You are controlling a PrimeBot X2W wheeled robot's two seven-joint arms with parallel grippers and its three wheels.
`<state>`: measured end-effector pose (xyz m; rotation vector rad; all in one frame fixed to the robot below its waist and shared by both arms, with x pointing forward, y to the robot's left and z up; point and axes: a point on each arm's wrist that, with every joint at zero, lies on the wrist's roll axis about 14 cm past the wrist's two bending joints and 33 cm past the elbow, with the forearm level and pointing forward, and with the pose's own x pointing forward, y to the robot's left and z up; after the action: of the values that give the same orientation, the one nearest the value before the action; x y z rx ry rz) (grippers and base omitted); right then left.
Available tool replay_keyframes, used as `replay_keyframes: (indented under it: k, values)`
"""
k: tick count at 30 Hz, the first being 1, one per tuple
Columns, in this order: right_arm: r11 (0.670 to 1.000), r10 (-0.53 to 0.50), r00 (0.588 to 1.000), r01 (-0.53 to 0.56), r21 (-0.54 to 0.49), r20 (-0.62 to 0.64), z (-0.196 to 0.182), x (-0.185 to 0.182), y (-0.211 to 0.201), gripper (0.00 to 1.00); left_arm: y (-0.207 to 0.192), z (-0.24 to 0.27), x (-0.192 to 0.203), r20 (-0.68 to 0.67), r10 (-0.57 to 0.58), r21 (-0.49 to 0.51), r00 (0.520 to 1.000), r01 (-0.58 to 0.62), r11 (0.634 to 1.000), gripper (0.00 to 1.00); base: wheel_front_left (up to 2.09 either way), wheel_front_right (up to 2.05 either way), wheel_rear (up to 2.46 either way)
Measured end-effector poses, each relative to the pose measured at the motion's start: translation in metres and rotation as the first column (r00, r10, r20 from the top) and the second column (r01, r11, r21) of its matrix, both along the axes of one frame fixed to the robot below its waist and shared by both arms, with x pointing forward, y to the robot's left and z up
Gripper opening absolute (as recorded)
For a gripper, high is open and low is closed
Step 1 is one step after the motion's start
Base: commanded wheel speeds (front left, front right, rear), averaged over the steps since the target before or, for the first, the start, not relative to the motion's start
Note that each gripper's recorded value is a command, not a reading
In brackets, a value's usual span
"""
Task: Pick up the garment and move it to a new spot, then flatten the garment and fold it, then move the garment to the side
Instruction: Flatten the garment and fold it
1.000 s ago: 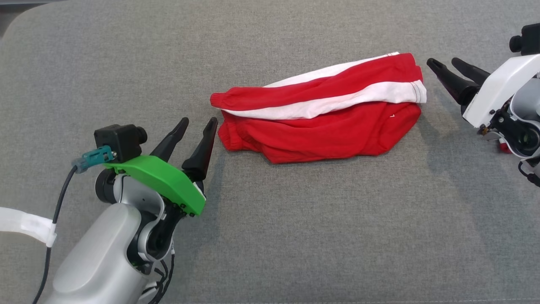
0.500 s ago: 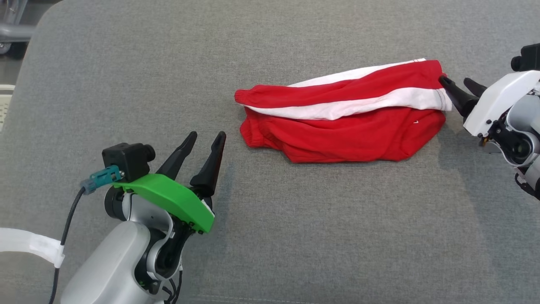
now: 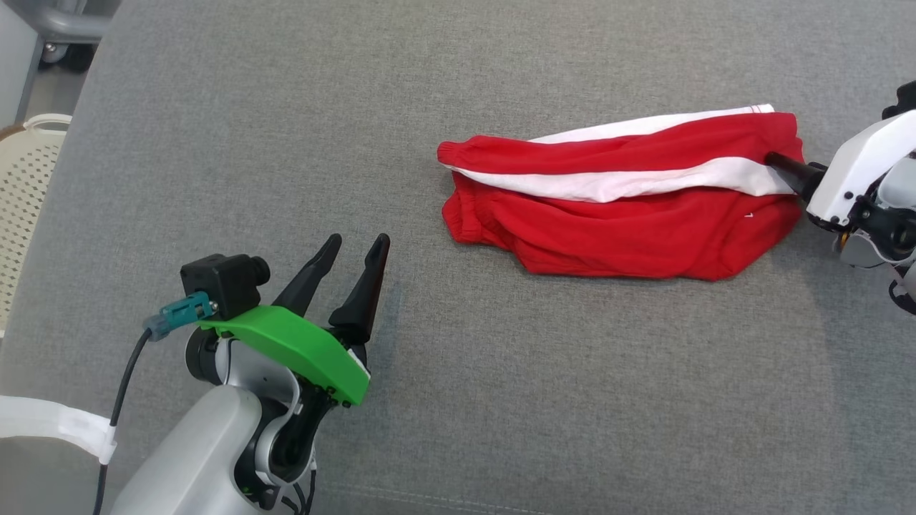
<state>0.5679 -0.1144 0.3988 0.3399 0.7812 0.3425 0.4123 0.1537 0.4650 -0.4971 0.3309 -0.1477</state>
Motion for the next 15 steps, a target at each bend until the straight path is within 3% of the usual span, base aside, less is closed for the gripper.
replay_keyframes:
  k: [9,15]
  values:
    - [1.0,0.02,0.986,-0.021,-0.003,-0.164,-0.008,0.002,0.008,1.0,0.008,-0.005,-0.006,-0.021,0.028,-0.001,0.999,-0.028,1.0,1.0,0.0,0.0,0.0]
    - [0.997,0.076,0.981,-0.07,0.044,-0.177,-0.004,-0.002,0.031,1.0,0.01,-0.006,-0.009,-0.025,0.039,-0.004,0.999,-0.039,0.999,1.0,0.0,0.0,0.0]
